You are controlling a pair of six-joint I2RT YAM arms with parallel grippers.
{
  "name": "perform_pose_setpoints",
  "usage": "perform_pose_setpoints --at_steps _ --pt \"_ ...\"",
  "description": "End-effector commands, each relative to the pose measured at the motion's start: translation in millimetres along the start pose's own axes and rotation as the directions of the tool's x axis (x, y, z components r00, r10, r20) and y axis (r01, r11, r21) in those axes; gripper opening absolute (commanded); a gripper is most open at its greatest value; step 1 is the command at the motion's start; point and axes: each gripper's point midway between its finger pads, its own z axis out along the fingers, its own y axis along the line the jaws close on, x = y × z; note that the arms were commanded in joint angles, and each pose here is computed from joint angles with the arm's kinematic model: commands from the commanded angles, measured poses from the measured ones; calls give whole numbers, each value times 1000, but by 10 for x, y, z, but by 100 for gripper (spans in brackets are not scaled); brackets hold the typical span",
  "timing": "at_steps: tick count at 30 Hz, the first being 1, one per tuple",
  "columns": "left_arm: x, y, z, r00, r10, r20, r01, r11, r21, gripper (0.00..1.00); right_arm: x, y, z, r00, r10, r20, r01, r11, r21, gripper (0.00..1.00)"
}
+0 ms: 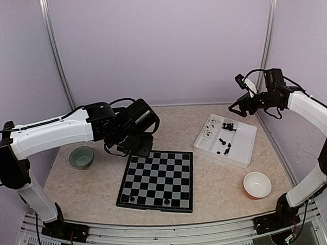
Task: Set up the chess pieces on the board
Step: Pick up the king from the storage box.
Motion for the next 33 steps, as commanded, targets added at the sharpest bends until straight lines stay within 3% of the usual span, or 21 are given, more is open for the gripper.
perform_pose_setpoints --at_steps 1,3,6,15,27,33 --pt "-877 -171 -257 938 84 336 -109 992 57 40 276 -114 181 993 9 -119 -13 1000 -26 60" --pt "-1135 -248 -278 904 68 421 -115 990 88 45 520 -122 300 982 33 -186 -41 998 -40 49" --pt "-1433 -399 -270 878 22 478 -137 969 206 47 862 -70 453 960 29 -278 -49 997 -64 47" --pt "-1512 -495 272 922 12 386 -144 938 314 47 1640 -108 942 845 44 -533 -68 997 -26 47" --pt "-1336 -388 414 942 2 335 -110 946 305 47 1860 -153 1372 777 44 -628 -79 996 -29 42" --pt "-1340 -371 392 944 -10 330 -98 945 312 47 1964 -162 1417 744 48 -666 -63 998 1 32"
